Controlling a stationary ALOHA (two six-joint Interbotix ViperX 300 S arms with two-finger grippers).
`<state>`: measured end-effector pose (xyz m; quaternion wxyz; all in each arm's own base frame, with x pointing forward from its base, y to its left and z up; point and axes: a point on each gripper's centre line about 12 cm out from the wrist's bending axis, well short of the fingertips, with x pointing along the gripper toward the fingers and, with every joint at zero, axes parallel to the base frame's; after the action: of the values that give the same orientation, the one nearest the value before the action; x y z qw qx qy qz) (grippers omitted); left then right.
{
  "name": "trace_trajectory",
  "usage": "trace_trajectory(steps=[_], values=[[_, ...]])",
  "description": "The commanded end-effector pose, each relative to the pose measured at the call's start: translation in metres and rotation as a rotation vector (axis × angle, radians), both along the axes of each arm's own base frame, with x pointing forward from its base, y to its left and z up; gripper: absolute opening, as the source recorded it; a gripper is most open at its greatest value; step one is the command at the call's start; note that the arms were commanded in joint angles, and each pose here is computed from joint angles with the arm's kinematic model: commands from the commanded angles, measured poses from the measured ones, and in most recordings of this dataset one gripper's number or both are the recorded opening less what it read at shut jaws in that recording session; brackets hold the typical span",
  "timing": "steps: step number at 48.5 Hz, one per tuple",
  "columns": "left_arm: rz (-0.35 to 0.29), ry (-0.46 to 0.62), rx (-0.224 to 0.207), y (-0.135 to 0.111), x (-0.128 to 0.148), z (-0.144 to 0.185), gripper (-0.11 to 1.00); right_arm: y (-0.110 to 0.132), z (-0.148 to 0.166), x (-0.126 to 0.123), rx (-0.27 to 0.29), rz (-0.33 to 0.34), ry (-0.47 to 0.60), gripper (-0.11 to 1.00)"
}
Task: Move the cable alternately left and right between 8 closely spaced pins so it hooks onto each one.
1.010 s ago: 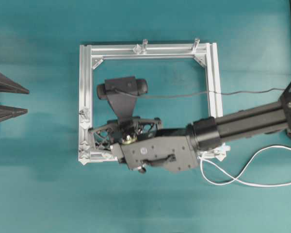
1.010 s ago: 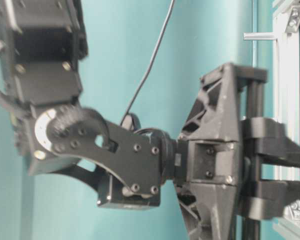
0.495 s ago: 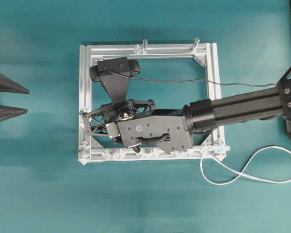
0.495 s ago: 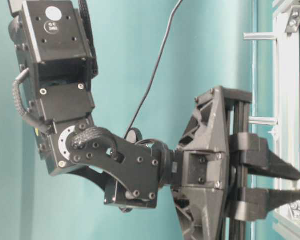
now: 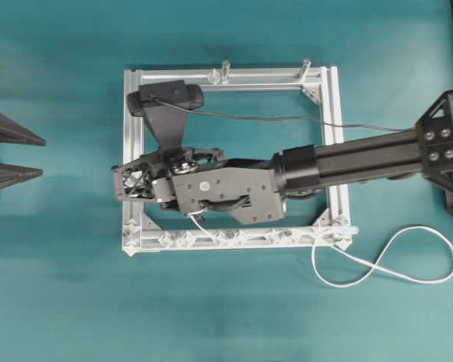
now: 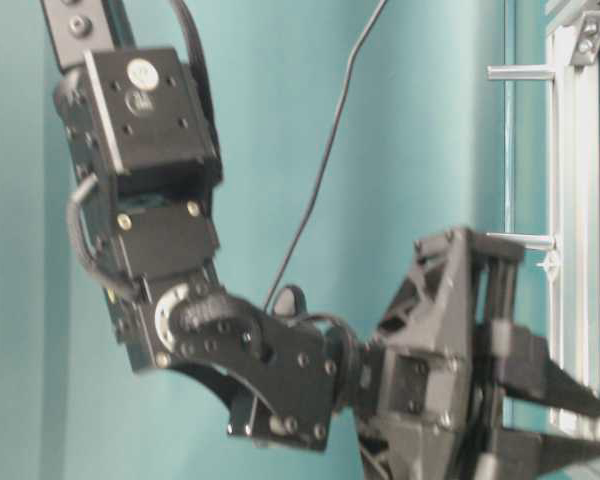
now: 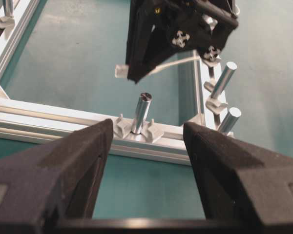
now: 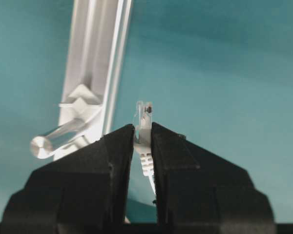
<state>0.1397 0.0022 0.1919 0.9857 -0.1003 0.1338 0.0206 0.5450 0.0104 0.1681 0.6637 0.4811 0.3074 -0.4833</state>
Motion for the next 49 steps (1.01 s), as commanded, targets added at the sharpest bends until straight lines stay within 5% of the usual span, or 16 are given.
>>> trace_trajectory(steps=[1, 19, 49], values=[[-0.002, -0.020, 0.001, 0.000, 0.002, 0.009, 0.63, 0.001, 0.020, 0.007, -0.002, 0.008, -0.057, 0.14], [-0.004, -0.023, 0.001, -0.001, 0.002, 0.010, 0.63, 0.006, 0.021, 0.012, 0.005, 0.016, -0.069, 0.14], [-0.004, -0.015, 0.002, -0.001, 0.002, 0.007, 0.63, 0.060, 0.020, 0.009, 0.052, 0.036, -0.102, 0.14]])
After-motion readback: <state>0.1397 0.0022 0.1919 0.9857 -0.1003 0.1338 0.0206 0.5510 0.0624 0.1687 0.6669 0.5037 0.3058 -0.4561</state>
